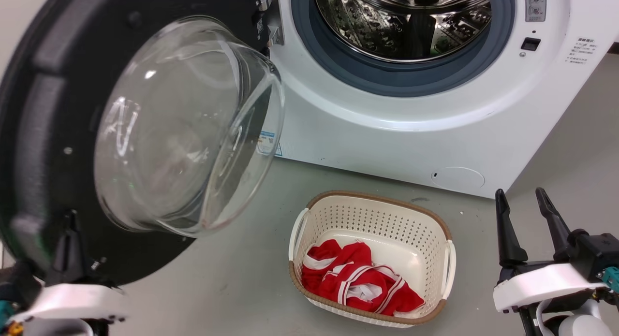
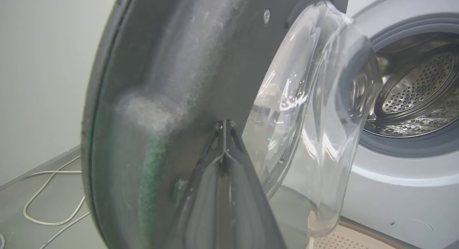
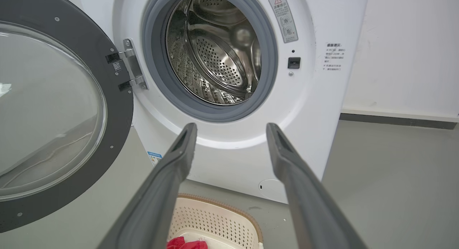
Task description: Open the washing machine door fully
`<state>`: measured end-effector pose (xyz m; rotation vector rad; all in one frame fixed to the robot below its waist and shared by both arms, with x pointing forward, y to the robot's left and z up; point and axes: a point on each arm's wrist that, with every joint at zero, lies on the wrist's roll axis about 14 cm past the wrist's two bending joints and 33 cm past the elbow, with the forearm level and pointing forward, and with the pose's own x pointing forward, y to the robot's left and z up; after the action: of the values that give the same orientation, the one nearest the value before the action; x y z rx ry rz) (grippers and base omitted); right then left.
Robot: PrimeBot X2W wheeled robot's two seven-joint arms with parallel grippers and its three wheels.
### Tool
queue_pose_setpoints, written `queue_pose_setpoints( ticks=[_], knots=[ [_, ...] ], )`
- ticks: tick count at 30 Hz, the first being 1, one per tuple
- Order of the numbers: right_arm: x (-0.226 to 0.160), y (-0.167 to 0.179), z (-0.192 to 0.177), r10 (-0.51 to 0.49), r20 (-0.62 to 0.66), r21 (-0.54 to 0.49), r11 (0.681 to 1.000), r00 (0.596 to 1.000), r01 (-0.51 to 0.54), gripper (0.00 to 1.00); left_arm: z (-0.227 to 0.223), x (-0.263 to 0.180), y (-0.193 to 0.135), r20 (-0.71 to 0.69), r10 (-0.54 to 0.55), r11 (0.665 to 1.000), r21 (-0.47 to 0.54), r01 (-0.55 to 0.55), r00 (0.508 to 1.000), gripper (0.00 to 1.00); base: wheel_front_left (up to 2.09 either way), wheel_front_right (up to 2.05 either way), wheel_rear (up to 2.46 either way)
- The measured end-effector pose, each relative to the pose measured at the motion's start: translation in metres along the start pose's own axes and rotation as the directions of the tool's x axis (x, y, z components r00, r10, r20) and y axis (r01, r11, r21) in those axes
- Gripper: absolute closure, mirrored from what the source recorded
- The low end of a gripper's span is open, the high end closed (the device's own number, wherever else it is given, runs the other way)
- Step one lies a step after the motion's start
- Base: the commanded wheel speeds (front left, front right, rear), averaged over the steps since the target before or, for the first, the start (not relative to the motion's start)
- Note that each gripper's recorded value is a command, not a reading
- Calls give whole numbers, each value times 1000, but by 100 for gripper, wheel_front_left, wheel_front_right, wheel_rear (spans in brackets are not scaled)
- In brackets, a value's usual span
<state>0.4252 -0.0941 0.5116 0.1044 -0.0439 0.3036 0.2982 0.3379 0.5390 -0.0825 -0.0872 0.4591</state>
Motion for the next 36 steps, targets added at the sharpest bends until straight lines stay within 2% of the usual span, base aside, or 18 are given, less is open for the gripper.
queue_pose_setpoints(
  ticks=[5,20,27,30,36],
  knots=[
    [3,-2,-7,-3,-22,-5,1000,1000,3,0,5,25,29,21,62,998,12,-62,998,100,0,0,0],
    [13,-12,-14,-21,-32,-13,1000,999,20,0,-2,79,81,-3,148,988,50,-148,989,100,0,0,0],
    [12,-14,-10,-28,-25,-26,999,999,27,0,-3,89,82,-10,132,988,80,-131,991,100,0,0,0],
    [10,-15,-2,-31,-1,-38,999,1000,31,0,9,88,76,30,109,990,84,-112,994,100,0,0,0],
    [1,-13,7,-33,21,-35,999,999,34,0,13,65,56,67,43,993,106,-50,997,100,0,0,0]
  ],
)
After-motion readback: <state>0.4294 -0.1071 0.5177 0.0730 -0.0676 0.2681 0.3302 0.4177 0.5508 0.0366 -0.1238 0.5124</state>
